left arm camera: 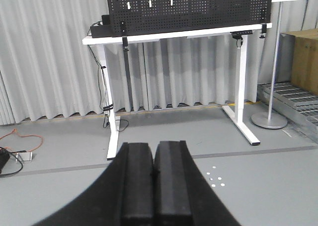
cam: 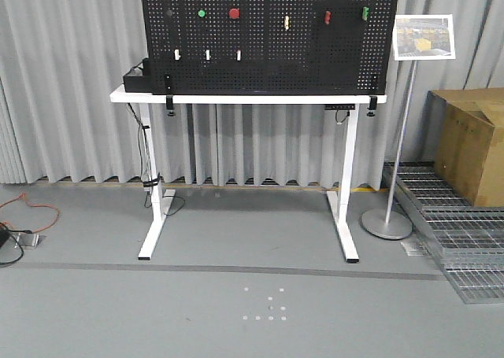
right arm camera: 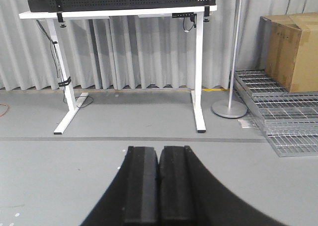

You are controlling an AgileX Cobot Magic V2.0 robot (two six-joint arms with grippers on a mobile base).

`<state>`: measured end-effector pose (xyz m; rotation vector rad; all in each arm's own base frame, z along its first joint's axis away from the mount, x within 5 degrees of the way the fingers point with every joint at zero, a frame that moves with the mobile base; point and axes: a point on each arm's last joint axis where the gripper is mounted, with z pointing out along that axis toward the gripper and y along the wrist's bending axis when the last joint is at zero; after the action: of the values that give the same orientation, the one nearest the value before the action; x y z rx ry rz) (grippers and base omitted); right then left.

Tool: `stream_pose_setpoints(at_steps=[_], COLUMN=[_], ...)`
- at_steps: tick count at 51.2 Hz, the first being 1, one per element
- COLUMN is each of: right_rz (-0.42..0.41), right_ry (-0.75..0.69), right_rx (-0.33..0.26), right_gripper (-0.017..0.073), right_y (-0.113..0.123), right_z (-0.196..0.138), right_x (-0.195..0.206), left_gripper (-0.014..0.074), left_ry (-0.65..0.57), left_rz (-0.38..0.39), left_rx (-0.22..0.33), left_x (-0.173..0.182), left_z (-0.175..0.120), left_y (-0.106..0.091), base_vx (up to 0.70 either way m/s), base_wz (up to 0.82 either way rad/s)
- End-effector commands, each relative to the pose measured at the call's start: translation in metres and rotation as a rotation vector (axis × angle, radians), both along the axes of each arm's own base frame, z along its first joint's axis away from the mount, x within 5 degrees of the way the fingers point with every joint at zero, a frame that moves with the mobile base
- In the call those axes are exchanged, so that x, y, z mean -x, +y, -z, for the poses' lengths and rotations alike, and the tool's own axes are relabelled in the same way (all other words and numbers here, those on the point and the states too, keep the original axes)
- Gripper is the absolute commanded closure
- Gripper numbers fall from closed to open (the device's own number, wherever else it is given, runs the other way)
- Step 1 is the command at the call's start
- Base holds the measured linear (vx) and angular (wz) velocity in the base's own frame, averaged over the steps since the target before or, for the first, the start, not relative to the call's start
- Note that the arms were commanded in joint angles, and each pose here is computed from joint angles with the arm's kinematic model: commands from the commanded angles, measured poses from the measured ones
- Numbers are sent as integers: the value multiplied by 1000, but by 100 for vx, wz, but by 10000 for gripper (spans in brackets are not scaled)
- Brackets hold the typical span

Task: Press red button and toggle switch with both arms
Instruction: 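Drive the base forward up to the black pegboard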

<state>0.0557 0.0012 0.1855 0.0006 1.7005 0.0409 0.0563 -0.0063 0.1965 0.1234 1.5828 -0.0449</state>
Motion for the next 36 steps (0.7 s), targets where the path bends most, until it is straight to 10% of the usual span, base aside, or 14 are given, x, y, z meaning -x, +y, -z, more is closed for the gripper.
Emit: stream_pose_setpoints(at_steps=[1, 36], right_rz=[3, 3], right_ry=[-81, -81], right_rx=[8, 8], right_gripper=[562, 562], right_y=[0, 0], right_z=[-4, -4], right_x=[0, 0], left_gripper=[592, 592], left_ry=[-58, -58], left_rz=[-8, -8], left_rx=[14, 14], left_x=[0, 0], left_z=[4, 4], left_y=[1, 1], base_vx=[0, 0], base_wz=[0, 0])
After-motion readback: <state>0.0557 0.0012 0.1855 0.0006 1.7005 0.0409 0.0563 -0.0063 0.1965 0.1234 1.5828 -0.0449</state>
